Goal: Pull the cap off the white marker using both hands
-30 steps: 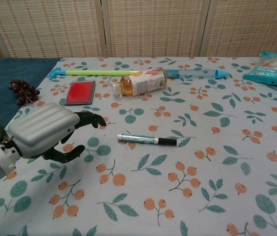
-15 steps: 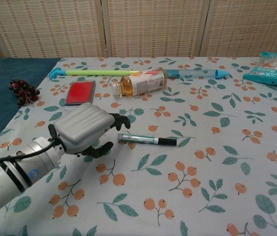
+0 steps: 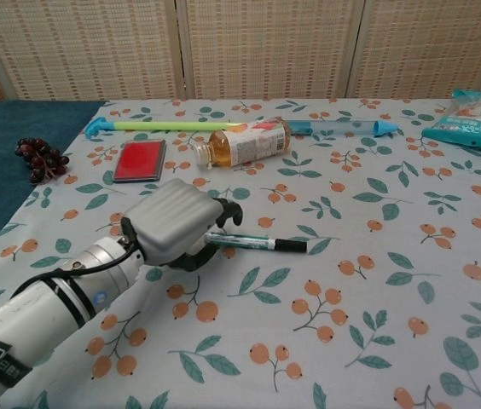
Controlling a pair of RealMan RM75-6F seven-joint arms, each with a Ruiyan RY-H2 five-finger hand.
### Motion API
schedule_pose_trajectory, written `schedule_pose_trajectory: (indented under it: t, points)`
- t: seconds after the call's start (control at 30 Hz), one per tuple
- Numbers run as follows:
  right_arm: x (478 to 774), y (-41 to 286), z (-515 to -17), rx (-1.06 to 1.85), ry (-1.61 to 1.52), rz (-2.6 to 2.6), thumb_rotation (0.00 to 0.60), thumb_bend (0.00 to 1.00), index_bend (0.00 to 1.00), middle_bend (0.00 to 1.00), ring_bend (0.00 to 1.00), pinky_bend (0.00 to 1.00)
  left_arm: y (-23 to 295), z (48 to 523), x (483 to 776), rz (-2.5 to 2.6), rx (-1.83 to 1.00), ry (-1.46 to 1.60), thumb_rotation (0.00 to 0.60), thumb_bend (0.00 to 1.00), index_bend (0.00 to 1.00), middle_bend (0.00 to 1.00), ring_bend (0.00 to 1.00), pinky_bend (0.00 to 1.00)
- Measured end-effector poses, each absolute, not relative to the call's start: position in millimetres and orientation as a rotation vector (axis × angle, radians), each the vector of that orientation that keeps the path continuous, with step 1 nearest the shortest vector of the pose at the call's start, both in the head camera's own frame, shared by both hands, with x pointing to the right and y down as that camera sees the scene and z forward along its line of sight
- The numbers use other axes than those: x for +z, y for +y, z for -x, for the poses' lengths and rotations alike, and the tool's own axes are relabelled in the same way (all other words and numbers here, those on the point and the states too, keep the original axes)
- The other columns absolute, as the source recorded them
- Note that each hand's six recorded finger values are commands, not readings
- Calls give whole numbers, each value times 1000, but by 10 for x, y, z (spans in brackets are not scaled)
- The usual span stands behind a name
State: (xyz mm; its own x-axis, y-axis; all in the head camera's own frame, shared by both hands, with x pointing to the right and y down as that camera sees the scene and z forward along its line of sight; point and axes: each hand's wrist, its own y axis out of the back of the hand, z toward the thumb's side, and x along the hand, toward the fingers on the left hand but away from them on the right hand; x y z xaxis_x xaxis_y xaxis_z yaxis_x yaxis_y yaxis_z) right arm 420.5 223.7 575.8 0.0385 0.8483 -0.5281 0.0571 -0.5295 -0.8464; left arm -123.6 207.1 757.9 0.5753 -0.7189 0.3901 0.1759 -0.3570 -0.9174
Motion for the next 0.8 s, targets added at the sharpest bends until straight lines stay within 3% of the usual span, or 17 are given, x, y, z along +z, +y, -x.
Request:
schedule_pose_trajectory:
  t: [0.2, 0.53, 0.67, 0.8]
  points:
    - [5764, 2227, -4226, 1567, -926, 1666, 600, 216, 0, 0, 0, 0, 2070, 1173, 7634, 1667, -994, 433, 600, 454, 370, 421, 722, 971]
    - [5740, 2230, -4219, 1563, -929, 1668, 600, 216, 0, 0, 0, 0, 2059, 1171, 7613, 1604, -965, 462, 600, 450, 558, 641, 770, 1000]
    - [5746, 2237, -4208, 1561, -925, 1672, 600, 216, 0, 0, 0, 0, 2066, 1156, 7583, 1599, -948, 481, 600, 449, 702, 785, 807, 1000]
    - [5806, 2262, -4104, 1529, -942, 1701, 600, 216, 0, 0, 0, 0, 2056, 1173, 7487, 1607, -919, 561, 600, 511, 851, 931, 845, 1000]
